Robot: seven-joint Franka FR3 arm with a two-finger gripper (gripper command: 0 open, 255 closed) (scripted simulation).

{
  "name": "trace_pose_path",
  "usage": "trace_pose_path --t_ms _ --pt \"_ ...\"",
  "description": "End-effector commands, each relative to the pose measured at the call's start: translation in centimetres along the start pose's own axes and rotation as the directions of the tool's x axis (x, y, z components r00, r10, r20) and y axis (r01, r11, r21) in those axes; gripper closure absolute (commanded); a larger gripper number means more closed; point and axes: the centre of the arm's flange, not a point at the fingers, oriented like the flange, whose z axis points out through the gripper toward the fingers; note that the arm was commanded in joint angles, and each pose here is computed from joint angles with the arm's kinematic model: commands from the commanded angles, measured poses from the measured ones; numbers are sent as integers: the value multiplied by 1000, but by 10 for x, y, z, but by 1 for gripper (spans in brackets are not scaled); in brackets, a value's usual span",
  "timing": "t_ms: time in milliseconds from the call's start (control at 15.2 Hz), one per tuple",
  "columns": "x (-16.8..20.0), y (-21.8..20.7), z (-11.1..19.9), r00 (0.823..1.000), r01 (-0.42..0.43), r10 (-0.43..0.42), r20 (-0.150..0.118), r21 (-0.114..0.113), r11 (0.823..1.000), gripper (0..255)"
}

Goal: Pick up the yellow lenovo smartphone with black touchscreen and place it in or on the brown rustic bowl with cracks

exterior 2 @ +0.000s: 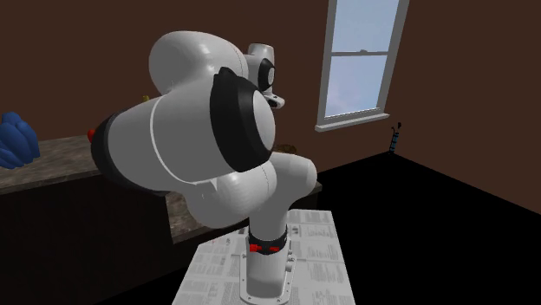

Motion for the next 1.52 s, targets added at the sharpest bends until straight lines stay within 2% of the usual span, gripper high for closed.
trace_pose_path --t_ms 0,1386,1452 --pt "0 0 -10 1000 0 0 0 0 1000 255" --pt "-10 -3 -117 1000 0 0 0 0 1000 255" --pt "1 -10 -122 1000 0 0 0 0 1000 255"
